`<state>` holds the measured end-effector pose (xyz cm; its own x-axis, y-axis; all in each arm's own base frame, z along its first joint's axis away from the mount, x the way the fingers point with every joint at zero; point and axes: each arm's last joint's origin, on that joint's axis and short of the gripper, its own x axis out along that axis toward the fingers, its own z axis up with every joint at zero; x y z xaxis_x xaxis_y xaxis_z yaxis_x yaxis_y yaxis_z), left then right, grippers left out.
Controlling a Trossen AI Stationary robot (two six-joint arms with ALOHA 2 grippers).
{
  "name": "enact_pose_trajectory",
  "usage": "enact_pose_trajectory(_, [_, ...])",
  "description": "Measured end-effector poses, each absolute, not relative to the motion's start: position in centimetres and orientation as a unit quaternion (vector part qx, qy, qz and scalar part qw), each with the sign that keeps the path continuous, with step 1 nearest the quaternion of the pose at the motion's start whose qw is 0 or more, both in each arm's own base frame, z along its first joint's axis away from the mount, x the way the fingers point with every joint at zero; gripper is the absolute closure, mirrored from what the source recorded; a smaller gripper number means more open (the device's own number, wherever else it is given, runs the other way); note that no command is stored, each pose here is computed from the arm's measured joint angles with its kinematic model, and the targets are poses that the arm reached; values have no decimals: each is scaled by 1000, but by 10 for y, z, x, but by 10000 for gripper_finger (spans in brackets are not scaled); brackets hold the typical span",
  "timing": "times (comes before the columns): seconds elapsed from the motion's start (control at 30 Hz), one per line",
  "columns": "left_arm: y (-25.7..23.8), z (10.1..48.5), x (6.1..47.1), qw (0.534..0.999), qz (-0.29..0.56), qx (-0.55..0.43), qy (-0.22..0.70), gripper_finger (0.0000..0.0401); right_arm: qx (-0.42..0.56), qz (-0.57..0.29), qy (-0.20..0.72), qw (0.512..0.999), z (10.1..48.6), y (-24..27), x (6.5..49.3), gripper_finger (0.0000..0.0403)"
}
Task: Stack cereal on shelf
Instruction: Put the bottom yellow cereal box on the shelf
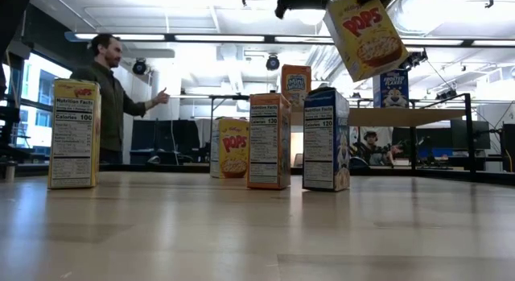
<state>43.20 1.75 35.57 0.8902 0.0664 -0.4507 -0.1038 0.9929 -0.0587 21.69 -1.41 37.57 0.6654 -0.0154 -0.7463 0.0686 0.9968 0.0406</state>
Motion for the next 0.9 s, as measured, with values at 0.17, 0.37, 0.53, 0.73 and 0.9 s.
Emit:
enact_pose_trajectory(0.17, [18,373,417,974,42,-25,223,159,20,-47,410,911,376,-16,216,247])
enact_pose_trajectory(0.37, [17,387,401,973,34,8,228,160,-8,-76,406,911,376,-18,217,247])
enact_pose_trajectory(0.53, [16,395,387,967,24,46,249,160,-23,-94,394,914,379,-24,217,247])
enact_pose_trajectory(0.73, [16,405,368,962,23,49,268,160,-31,-131,368,920,387,-36,213,247])
enact_pose_trajectory(0.9, [19,415,354,961,25,59,269,160,-43,-167,342,924,405,-47,207,247])
